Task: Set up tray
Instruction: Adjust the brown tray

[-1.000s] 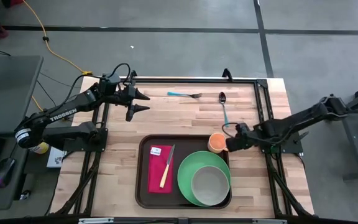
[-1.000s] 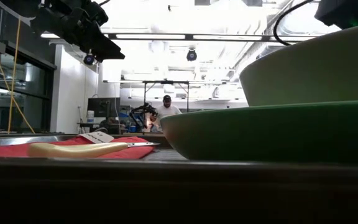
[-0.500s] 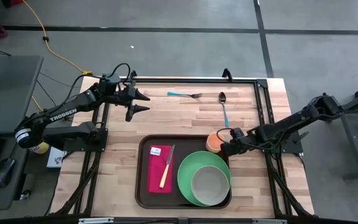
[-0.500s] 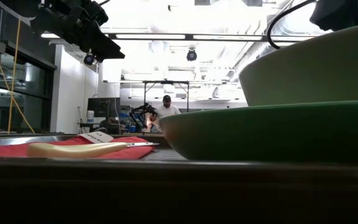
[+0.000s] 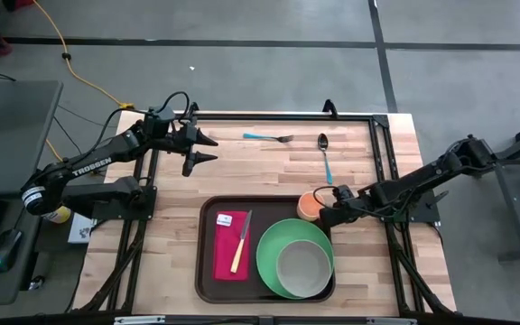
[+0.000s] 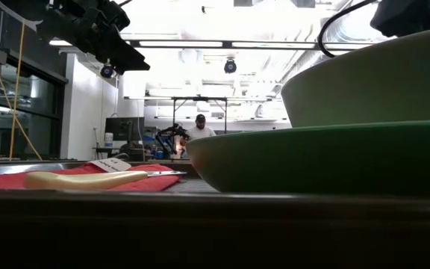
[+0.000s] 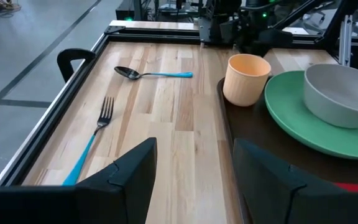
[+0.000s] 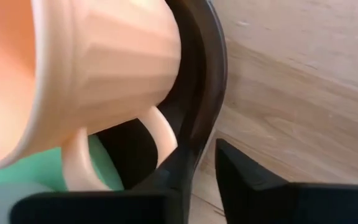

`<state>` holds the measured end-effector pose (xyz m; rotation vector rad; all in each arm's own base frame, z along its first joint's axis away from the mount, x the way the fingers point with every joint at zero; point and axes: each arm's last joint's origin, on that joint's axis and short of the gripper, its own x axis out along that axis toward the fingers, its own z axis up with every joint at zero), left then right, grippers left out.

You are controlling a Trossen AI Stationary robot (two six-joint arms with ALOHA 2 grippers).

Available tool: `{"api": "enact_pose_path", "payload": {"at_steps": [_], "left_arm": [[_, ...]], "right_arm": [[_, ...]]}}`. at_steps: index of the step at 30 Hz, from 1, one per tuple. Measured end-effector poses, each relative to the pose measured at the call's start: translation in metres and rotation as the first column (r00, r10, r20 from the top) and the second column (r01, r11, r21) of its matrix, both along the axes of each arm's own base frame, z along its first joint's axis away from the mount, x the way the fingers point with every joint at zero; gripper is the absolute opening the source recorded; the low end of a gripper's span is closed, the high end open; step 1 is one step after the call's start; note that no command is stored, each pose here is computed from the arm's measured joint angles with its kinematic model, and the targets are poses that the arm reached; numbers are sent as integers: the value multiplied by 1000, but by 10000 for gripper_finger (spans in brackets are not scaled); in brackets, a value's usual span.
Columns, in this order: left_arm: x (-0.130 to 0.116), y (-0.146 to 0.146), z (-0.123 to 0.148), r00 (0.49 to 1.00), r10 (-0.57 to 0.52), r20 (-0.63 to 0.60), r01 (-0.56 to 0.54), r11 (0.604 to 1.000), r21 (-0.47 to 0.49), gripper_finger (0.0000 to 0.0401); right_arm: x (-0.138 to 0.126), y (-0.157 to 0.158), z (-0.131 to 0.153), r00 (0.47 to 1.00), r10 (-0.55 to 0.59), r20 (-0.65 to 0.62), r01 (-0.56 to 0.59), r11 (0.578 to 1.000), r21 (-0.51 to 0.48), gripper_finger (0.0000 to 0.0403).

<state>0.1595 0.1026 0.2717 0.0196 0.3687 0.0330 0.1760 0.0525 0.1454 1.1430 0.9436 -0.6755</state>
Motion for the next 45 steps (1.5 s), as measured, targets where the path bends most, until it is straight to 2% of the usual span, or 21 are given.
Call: {"api": "enact_pose_path", "payload": {"at_steps": [7,12,22,33,45], "left_arm": [[0,0,0,1000,-1,0,1,1000,2,244],[0,0,0,1000,-1,0,1,1000,2,244],[0,0,0,1000,-1,0,1,1000,3,244],[0,0,0,1000,0,0,0,1000,2,244],[0,0,0,1000,0,0,0,1000,2,244]], "right_arm": [[3,1,2,999,5,38,-5,1000,9,107],[4,0,2,999,4,51,-4,1000,-14,132],[4,-2,2,999,-8,53,11,999,-47,129],[8,-18,-3,999,-19,39,22,997,-70,129],[13,-20,-14,1000,-18,-15,17,999,-33,128]]}}
